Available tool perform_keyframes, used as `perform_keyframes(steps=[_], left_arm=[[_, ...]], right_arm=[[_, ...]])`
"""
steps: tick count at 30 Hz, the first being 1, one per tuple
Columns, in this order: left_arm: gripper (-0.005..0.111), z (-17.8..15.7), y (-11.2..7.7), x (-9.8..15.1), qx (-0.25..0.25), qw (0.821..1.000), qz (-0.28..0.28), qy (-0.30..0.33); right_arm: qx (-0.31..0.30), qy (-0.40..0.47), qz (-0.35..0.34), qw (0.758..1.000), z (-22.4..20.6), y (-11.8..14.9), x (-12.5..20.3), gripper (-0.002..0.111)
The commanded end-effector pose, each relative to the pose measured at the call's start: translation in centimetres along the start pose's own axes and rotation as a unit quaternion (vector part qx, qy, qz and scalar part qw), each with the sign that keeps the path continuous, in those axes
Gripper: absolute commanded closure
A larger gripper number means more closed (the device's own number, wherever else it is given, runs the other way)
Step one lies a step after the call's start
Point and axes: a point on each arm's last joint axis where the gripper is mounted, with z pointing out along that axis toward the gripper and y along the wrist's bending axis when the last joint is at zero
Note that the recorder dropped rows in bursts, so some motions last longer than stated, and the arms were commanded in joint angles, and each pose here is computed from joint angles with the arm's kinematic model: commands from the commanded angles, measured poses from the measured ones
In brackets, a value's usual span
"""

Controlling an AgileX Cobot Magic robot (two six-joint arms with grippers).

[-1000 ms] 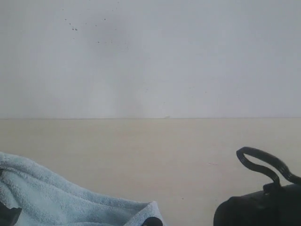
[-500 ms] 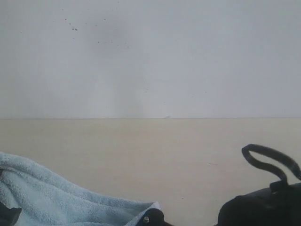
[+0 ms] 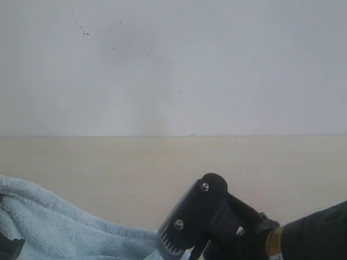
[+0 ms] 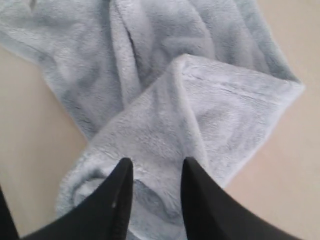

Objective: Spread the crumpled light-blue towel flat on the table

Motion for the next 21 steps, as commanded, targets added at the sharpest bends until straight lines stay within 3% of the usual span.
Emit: perform_keyframes(steps=[1,4,8,12,14,16,21], left_arm=[[0.102,0.1,-0.1,0.1,0.005,1.000,0.004,0.002],[0.102,0.1,-0.1,0.1,0.006,1.000,0.004,0.002],[0.102,0.1,-0.1,0.1,0.006,1.000,0.004,0.002],[0.102,0.1,-0.1,0.1,0.006,1.000,0.004,0.002],[0.102,0.1,-0.1,0.1,0.006,1.000,0.004,0.002],[0.102,0.1,-0.1,0.1,0.006,1.000,0.004,0.002],[0.102,0.1,-0.1,0.1,0.006,1.000,0.004,0.002]], right_arm=[[0.061,0.050,-0.011,0.997,-0.1,-1.2,0.8,0.076],[0.071,0.054,-0.011,0.996,0.0,-1.4,0.9,0.076],[0.105,0.050,0.063,0.991,-0.2,-4.6,1.3,0.076],[0.051,0.035,0.135,0.989,0.3,-5.8,1.4,0.076],[0.021,0.048,0.149,0.987,1.4,-5.7,1.6,0.068],[0.013,0.069,0.160,0.985,2.6,-5.8,2.0,0.052],[0.007,0.088,0.167,0.982,3.5,-5.8,2.3,0.050]])
